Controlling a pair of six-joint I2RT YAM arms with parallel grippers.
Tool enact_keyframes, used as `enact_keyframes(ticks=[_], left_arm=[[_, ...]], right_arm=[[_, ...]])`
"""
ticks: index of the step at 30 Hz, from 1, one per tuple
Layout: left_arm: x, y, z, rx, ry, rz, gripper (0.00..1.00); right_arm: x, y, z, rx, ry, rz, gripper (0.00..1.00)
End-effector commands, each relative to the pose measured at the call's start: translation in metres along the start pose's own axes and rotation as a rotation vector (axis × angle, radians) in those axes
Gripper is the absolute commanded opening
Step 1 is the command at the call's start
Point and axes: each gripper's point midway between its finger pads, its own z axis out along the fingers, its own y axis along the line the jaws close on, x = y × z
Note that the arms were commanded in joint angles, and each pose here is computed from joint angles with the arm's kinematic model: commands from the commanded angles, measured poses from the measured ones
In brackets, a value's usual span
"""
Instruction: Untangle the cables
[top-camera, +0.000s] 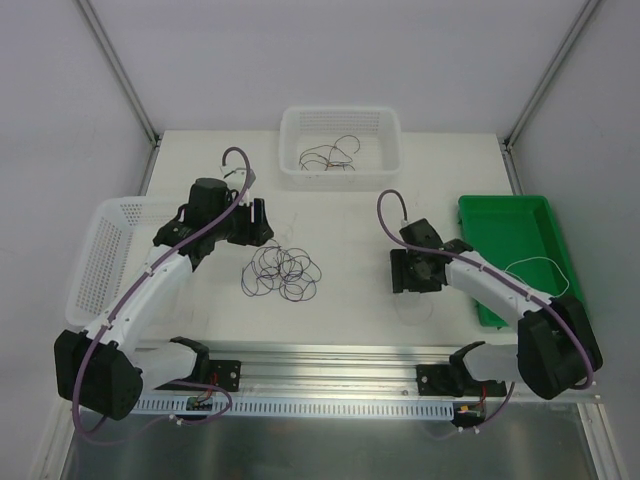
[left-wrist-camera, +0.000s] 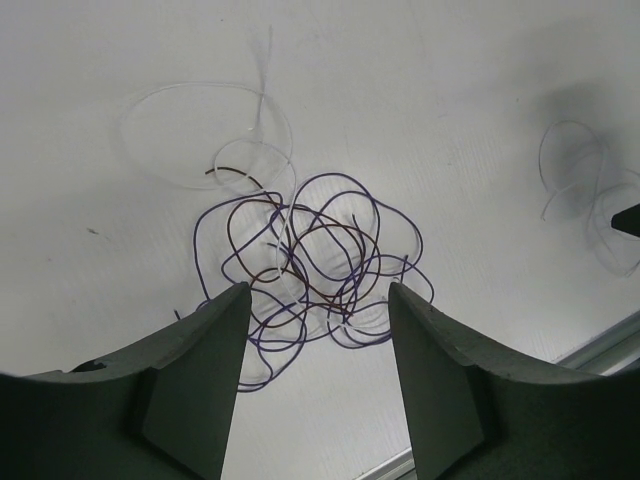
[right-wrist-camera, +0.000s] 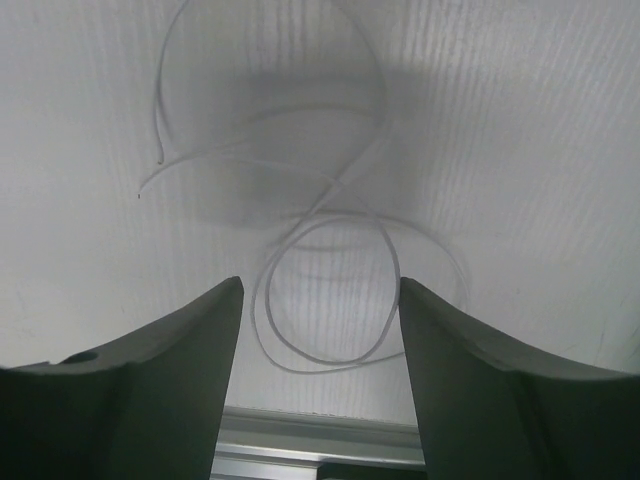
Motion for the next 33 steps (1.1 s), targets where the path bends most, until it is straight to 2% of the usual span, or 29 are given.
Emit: enact_keyframes(ticks=[1, 10, 14, 15, 18, 19, 23, 25, 28, 33], left_arm=[[-0.011, 0.001, -0.005, -0.009, -0.051, 0.017, 0.58], [-0.010, 0.001, -0.004, -0.005, -0.045, 0.020, 0.58], [-0.009, 0.001, -0.004, -0.004, -0.044, 0.021, 0.57], [-0.010, 0.000, -0.005, -0.003, -0.048, 0.020, 0.57], [-0.010, 0.001, -0.005, -0.005, -0.048, 0.023, 0.57], [-0.010, 0.001, -0.005, -0.005, -0.048, 0.023, 0.57], [-0.010, 0.001, -0.006, -0.005, -0.050, 0.025, 0.57], [-0.010, 0.001, -0.006, -0.005, -0.050, 0.025, 0.57], [-0.010, 0.001, -0.006, -0.005, -0.050, 0.025, 0.58], [-0.011, 0.002, -0.007, -0.010, -0.054, 0.027, 0.57]], right_arm=[[-0.010, 0.010, 0.000, -0.019, -0.025, -0.030, 0.68], [0.002, 0.015, 0.020, 0.052, 0.052, -0.105, 0.68], [0.005, 0.017, 0.026, 0.084, 0.074, -0.133, 0.63], [0.009, 0.015, 0.029, 0.100, 0.090, -0.140, 0.60], [0.011, 0.013, 0.032, 0.132, 0.104, -0.154, 0.40], [0.011, 0.011, 0.032, 0.145, 0.100, -0.156, 0.28], [0.007, 0.008, 0.026, 0.159, 0.086, -0.162, 0.06], [0.002, 0.005, 0.018, 0.173, 0.070, -0.168, 0.01], [-0.016, 0.003, -0.006, 0.185, 0.002, -0.170, 0.01], [-0.063, -0.018, -0.076, 0.260, -0.174, -0.160, 0.01]])
